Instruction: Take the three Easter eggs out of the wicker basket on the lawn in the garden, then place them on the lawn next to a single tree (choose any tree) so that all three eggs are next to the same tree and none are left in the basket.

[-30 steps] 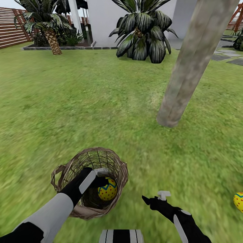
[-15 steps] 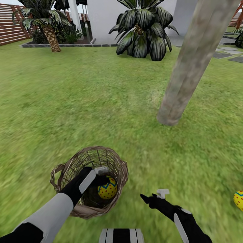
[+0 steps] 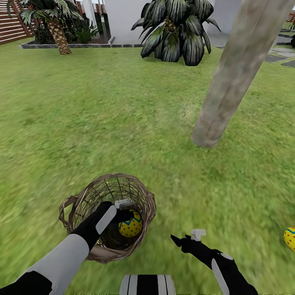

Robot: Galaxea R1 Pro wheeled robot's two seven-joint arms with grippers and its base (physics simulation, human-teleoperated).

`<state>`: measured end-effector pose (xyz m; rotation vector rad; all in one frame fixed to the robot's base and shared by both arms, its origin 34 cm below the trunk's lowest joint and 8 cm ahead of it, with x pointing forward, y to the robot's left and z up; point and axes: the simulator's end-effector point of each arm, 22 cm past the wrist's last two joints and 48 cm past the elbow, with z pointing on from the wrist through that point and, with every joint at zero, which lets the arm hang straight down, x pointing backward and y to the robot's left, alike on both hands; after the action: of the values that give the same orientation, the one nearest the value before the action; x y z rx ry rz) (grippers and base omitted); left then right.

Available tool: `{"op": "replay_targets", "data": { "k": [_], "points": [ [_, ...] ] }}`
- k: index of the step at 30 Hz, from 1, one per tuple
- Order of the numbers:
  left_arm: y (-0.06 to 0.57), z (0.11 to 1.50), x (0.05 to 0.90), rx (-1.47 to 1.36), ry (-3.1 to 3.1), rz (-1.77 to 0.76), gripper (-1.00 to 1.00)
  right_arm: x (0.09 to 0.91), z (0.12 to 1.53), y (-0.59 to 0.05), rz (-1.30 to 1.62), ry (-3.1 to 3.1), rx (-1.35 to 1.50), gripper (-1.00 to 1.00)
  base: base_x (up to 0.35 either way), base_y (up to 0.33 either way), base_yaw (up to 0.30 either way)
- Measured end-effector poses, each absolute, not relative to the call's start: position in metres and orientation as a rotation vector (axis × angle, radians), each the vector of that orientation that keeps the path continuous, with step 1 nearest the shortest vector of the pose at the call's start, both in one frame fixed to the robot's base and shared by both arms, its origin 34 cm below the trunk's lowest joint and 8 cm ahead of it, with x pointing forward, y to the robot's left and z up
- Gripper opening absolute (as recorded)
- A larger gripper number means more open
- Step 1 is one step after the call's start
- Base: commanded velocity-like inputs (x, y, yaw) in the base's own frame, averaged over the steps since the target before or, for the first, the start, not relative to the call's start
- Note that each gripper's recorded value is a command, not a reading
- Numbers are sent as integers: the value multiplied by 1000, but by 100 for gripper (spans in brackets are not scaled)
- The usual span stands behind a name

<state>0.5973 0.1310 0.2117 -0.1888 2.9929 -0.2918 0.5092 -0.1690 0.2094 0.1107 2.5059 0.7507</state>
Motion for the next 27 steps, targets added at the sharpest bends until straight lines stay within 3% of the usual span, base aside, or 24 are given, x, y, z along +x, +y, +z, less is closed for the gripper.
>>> {"op": "replay_targets", "data": {
  "k": [27],
  "points": [
    [135,187,598,-246,2965,-277,100,494,187,-170,754,2553,134,100,0,0,0]
  ]
}}
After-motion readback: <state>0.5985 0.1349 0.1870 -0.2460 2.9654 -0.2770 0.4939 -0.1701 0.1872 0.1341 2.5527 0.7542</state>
